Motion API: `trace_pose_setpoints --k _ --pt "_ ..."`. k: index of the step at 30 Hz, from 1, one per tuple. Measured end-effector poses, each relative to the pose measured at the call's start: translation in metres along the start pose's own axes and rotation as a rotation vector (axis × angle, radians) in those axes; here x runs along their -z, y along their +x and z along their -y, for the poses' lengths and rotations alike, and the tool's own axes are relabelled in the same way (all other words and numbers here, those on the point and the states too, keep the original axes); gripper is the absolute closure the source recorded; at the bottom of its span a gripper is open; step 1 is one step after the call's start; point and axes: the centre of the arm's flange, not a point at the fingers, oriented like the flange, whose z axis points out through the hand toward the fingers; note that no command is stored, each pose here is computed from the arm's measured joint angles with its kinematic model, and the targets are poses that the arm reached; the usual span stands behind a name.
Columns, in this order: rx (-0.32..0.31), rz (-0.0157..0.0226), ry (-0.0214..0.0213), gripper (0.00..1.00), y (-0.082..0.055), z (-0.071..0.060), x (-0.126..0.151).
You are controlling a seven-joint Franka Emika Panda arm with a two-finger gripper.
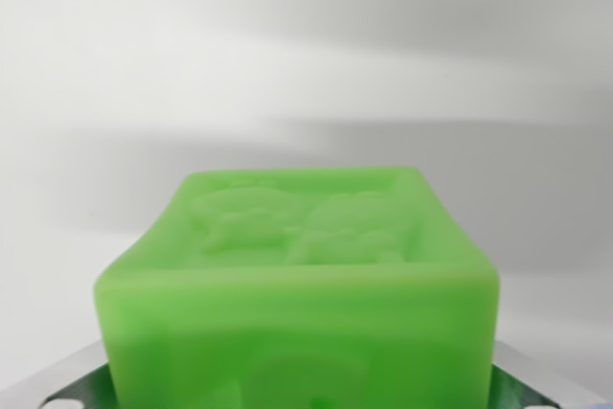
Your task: Stack cube
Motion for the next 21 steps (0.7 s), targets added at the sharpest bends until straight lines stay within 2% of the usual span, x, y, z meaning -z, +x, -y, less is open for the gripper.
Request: trace_pose_setpoints --k 21 --pt "-0.001 -0.0029 0.0021 1.0 0.001 0.0 0.062"
